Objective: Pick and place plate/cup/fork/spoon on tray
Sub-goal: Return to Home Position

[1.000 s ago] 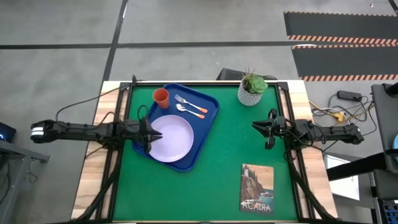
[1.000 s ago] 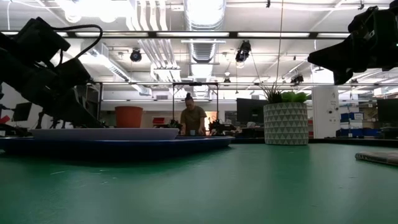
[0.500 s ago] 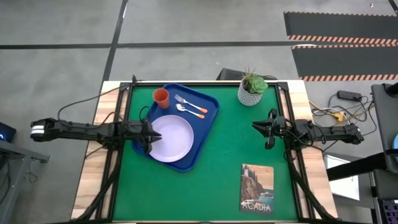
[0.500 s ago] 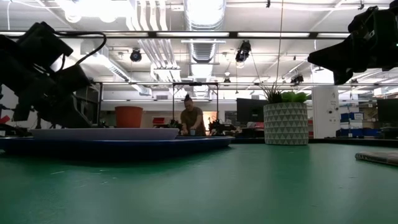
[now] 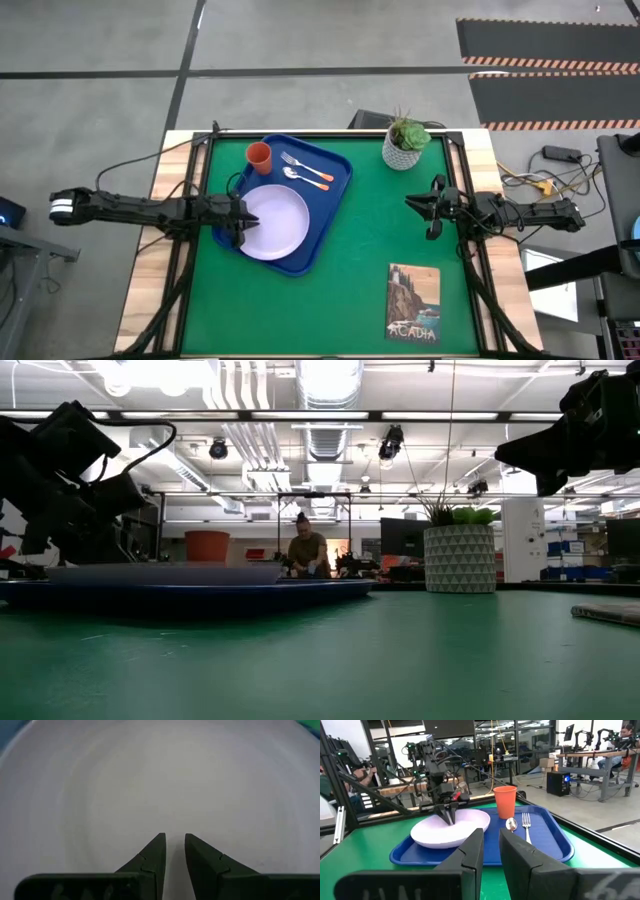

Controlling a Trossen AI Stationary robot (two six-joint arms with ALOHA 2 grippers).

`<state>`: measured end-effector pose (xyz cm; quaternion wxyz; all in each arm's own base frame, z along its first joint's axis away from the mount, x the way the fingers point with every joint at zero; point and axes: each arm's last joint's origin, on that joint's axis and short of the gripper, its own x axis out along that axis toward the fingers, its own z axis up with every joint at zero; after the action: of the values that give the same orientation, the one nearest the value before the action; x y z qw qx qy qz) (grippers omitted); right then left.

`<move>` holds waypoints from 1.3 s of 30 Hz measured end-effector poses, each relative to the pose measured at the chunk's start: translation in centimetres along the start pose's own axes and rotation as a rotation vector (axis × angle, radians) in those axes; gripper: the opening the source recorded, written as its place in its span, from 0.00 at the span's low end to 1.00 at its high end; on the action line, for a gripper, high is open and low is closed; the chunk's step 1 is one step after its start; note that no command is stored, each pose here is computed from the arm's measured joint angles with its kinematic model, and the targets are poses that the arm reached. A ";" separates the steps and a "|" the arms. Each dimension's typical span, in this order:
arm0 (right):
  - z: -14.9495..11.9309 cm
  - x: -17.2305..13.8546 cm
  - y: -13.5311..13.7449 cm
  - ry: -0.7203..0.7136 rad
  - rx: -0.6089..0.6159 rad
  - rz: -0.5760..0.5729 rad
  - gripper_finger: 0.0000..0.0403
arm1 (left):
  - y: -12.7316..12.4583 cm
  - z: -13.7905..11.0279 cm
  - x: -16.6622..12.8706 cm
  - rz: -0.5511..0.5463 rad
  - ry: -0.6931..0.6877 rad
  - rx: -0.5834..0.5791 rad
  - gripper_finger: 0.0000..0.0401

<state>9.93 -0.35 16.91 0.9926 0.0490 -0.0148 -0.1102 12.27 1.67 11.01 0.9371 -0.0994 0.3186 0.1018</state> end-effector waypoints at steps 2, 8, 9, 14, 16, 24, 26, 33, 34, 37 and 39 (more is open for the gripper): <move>0.0 0.0 0.0 0.000 0.000 0.000 0.13 | 0.0 -0.1 0.1 0.002 0.012 0.000 0.15; 0.0 0.0 0.0 0.000 -0.001 0.000 0.13 | 0.0 -0.1 0.1 0.004 0.019 0.000 0.15; 0.0 0.0 0.0 0.000 0.000 0.000 0.13 | 0.0 -0.1 0.1 0.003 0.019 0.000 0.15; 0.0 0.0 0.0 0.000 0.000 0.000 0.13 | 0.0 -0.1 0.1 0.004 0.019 0.000 0.15; 0.0 0.0 0.0 0.000 0.000 0.000 0.13 | 0.0 -0.1 0.1 0.004 0.019 0.000 0.15; 0.0 0.0 0.0 0.000 0.001 0.000 0.13 | 0.0 -0.1 0.1 0.003 0.018 0.000 0.15; 0.0 0.0 0.0 0.000 -0.001 0.000 0.13 | 0.0 -0.1 0.1 0.003 0.018 0.000 0.15; 0.0 0.0 0.0 0.000 0.001 0.000 0.13 | 0.0 -0.1 0.1 0.003 0.018 0.000 0.15; 0.0 0.0 0.0 0.000 -0.001 -0.001 0.13 | 0.0 -0.1 0.1 0.003 0.018 0.000 0.15; 0.0 0.0 0.0 0.000 0.001 0.000 0.13 | 0.0 -0.1 0.1 0.003 0.018 0.000 0.15; 0.0 0.0 0.0 0.000 -0.001 0.000 0.13 | 0.0 -0.1 0.1 0.003 0.017 0.000 0.15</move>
<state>9.93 -0.35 16.91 0.9926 0.0485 -0.0148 -0.1102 12.26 1.67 10.84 0.9342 -0.0999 0.3268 0.1026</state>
